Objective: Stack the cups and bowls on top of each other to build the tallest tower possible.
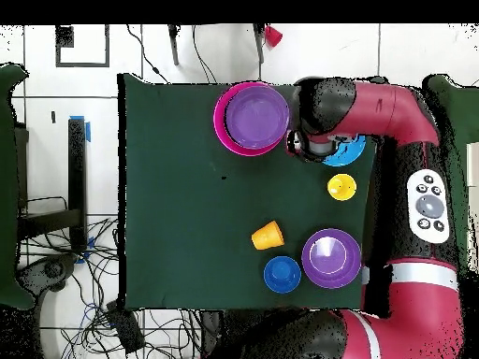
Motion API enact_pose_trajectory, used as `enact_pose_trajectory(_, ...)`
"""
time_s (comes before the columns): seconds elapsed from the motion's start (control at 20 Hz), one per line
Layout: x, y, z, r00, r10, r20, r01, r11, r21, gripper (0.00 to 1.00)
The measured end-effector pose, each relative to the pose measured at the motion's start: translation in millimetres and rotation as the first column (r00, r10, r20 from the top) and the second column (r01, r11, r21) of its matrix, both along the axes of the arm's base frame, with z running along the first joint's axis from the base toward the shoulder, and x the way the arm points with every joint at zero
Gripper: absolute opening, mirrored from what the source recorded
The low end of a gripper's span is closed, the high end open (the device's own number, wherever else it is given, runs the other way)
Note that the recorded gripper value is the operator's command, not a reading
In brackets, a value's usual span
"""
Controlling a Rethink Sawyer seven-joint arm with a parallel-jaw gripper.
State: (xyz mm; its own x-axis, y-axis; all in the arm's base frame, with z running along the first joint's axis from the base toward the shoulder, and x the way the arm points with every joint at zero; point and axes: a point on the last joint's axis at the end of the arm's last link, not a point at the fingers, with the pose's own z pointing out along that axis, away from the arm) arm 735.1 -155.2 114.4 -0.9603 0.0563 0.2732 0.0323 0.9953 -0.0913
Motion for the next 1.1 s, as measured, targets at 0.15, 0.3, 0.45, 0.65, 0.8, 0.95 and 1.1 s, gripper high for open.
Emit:
enact_pose_trajectory(0.15,-11.7,-6,-7,0.9997,-0.002,-0.026,0.002,1.0000,-0.008,1.00)
enact_pose_trajectory(0.3,-20.4,-16,-12,0.9990,-0.007,-0.043,0.006,0.9997,-0.023,1.00)
enact_pose_trajectory(0.45,-24.4,-27,-14,0.9986,-0.020,-0.048,0.019,0.9994,-0.028,1.00)
enact_pose_trajectory(0.65,-27.4,-37,-16,0.9982,-0.033,-0.051,0.031,0.9990,-0.031,1.00)
enact_pose_trajectory(0.8,-28.6,-41,-20,0.9978,-0.040,-0.054,0.038,0.9988,-0.029,1.00)
enact_pose_trajectory(0.95,-30.3,-44,-22,0.9974,-0.044,-0.058,0.043,0.9987,-0.026,1.00)
enact_pose_trajectory(1.1,-31.5,-47,-23,0.9971,-0.049,-0.058,0.048,0.9985,-0.025,1.00)
